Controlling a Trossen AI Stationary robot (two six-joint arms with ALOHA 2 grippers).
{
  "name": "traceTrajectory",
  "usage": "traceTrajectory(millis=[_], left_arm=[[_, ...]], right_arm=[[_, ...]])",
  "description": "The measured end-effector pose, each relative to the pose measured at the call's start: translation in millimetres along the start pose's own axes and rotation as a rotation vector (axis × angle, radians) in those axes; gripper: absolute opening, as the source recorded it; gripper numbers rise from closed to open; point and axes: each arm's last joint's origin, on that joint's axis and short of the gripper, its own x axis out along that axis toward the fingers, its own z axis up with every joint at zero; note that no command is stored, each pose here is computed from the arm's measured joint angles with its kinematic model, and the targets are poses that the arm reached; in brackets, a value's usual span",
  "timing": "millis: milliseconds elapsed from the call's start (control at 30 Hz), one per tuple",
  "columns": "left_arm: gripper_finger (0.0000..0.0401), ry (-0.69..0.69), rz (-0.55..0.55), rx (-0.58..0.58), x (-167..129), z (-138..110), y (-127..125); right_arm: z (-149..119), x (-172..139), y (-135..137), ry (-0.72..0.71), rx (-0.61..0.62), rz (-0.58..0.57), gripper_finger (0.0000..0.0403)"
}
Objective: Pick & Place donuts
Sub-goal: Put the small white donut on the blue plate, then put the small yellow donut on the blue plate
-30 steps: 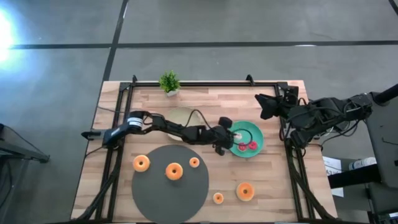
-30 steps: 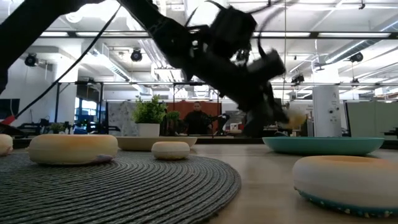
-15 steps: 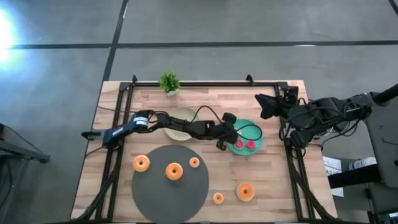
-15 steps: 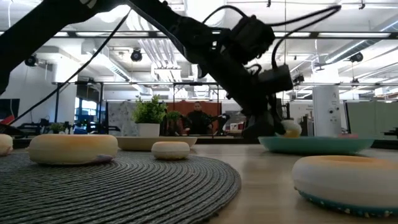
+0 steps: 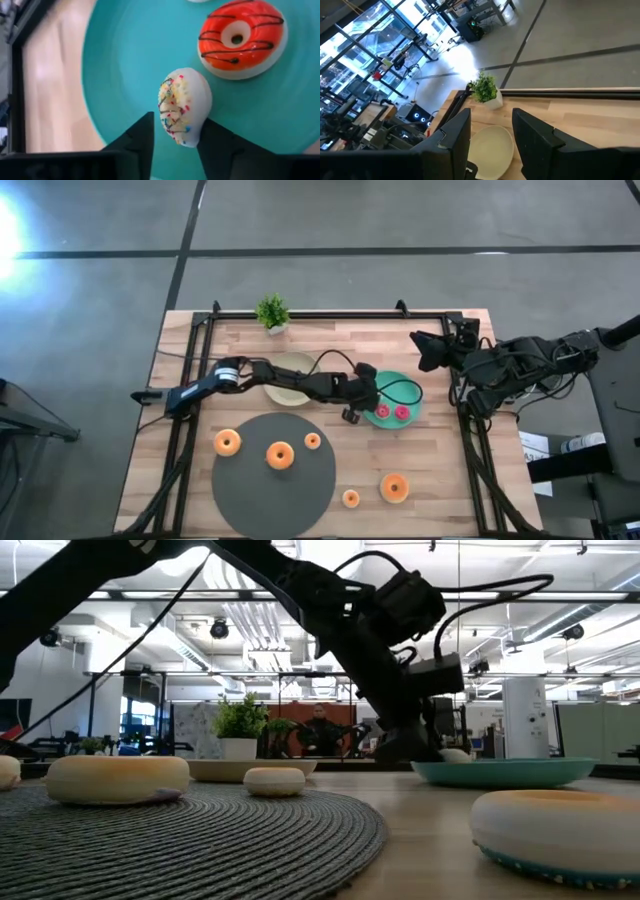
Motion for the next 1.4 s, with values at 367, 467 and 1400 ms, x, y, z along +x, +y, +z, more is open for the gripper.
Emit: traceTrajectory(millis=[367,467,1400], left_arm=[[0.0149,0.023,-0.082,-0.052,-36,17,22],[0.0149,0.074,-0.187,-0.091,-47,14,22],[0.0149,-0.102,-0.548,-0.788,-203,-123,-82]], right_arm=[[0,0,0,0.0,-0.021,-0.003,0.0137],[0,0,0,0.0,-0.021,-0.004,0.0137],[-138,71,13,0.736,-0.267,-0.054,0.0137]])
